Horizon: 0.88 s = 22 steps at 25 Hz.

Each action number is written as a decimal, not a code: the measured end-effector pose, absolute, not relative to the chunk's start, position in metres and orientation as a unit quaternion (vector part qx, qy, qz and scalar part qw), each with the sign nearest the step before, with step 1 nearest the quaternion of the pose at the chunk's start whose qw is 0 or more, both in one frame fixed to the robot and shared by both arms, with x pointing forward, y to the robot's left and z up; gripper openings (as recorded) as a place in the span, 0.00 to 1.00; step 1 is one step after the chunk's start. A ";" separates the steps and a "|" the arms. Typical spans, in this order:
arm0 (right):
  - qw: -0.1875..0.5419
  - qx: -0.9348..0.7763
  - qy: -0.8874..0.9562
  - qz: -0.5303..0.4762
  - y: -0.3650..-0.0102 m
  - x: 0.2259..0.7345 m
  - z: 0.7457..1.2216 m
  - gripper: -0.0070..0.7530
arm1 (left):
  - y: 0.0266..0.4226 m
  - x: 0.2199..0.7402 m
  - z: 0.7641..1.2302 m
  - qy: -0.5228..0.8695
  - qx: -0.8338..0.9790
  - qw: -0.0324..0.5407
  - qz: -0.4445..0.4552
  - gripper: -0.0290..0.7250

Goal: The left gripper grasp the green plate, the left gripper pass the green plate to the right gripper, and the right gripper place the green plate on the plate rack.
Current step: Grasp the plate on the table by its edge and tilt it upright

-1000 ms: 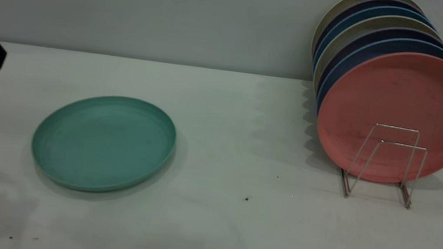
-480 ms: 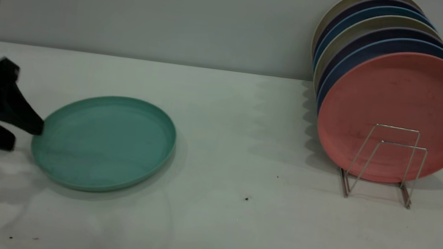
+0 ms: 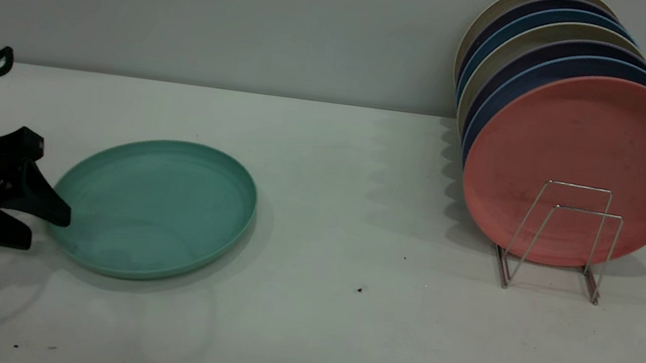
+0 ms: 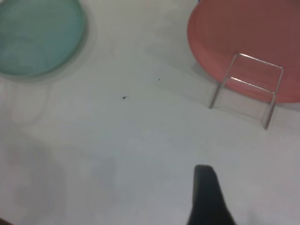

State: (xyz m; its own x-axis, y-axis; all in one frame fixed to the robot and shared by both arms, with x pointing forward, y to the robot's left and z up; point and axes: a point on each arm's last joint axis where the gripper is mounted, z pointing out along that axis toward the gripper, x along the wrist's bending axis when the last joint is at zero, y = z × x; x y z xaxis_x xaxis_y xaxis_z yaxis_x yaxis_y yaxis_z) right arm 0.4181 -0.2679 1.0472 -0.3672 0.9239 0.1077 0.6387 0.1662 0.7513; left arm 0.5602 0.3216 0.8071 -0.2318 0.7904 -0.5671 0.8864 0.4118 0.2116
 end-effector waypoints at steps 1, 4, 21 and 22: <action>0.192 0.529 0.739 0.371 -0.268 0.418 1.047 0.67 | 0.322 0.563 0.806 0.781 0.533 0.316 -0.078 0.69; 0.192 0.529 0.739 0.371 -0.268 0.418 1.047 0.67 | 0.321 0.569 0.798 0.782 0.524 0.327 -0.085 0.68; 0.187 0.533 0.733 0.378 -0.267 0.418 1.048 0.67 | 0.324 0.579 0.785 0.792 0.506 0.334 -0.075 0.09; 0.186 0.534 0.732 0.381 -0.267 0.418 1.048 0.67 | 0.325 0.581 0.786 0.789 0.510 0.335 -0.072 0.08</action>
State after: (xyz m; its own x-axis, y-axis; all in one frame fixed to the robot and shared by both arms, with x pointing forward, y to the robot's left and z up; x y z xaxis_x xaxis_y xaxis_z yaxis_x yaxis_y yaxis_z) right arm 0.4183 -0.2667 1.0482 -0.3601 0.9231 0.1349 0.6403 0.1394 0.7554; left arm 0.5808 0.3247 0.7857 -0.2556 0.7569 -0.6015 0.8533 0.4691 0.2278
